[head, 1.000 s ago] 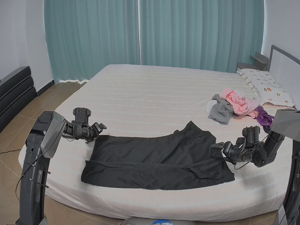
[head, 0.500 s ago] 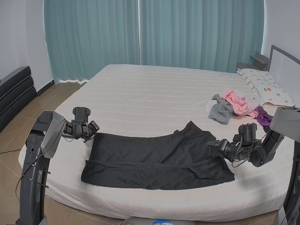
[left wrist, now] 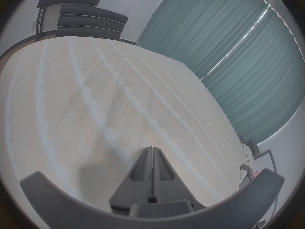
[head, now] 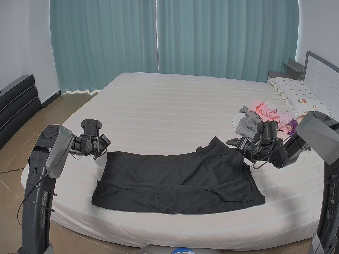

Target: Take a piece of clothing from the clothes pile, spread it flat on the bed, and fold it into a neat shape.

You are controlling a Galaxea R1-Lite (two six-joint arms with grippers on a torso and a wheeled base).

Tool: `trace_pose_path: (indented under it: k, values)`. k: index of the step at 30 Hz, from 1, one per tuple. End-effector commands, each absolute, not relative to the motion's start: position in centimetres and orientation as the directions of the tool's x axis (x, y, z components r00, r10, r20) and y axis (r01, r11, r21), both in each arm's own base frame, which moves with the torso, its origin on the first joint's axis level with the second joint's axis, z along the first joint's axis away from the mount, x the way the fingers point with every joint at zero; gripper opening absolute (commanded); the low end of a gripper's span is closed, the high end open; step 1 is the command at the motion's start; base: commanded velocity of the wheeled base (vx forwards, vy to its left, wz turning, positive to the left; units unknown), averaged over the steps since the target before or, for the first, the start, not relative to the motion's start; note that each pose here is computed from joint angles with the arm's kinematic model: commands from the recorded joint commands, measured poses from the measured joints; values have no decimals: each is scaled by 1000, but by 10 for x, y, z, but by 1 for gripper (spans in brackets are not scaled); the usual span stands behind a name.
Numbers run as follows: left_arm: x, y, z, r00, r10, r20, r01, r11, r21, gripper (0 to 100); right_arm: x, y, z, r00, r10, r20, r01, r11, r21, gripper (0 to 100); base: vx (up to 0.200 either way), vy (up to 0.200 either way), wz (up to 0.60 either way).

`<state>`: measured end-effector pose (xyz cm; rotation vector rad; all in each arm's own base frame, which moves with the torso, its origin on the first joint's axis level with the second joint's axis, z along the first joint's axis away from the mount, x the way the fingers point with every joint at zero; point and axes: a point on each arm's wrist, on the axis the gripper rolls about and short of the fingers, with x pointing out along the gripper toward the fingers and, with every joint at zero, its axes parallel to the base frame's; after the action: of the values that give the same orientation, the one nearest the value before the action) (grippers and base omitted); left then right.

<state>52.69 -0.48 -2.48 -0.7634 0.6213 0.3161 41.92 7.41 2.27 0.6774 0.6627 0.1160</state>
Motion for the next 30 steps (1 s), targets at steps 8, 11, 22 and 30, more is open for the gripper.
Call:
trace_pose_path:
  k: [8, 11, 22, 30]
  values:
    - [525, -4, -26, 768, 47, -638, -499, 668, -552, 0, 488, 82, -28, 785, 193, -588, 188, 831, 523, 100, 0, 0, 0]
    - [525, -5, -25, 768, 38, -640, -495, 668, -555, 0, 492, 80, -25, 791, 188, -582, 189, 830, 525, 100, 0, 0, 0]
    - [524, -8, -25, 760, 32, -649, -497, 673, -549, 100, 508, 65, -22, 823, 155, -547, 196, 826, 529, 100, 0, 0, 0]
    - [523, -8, -28, 755, 30, -655, -500, 673, -546, 100, 514, 65, -45, 809, 126, -574, 208, 852, 480, 100, 0, 0, 0]
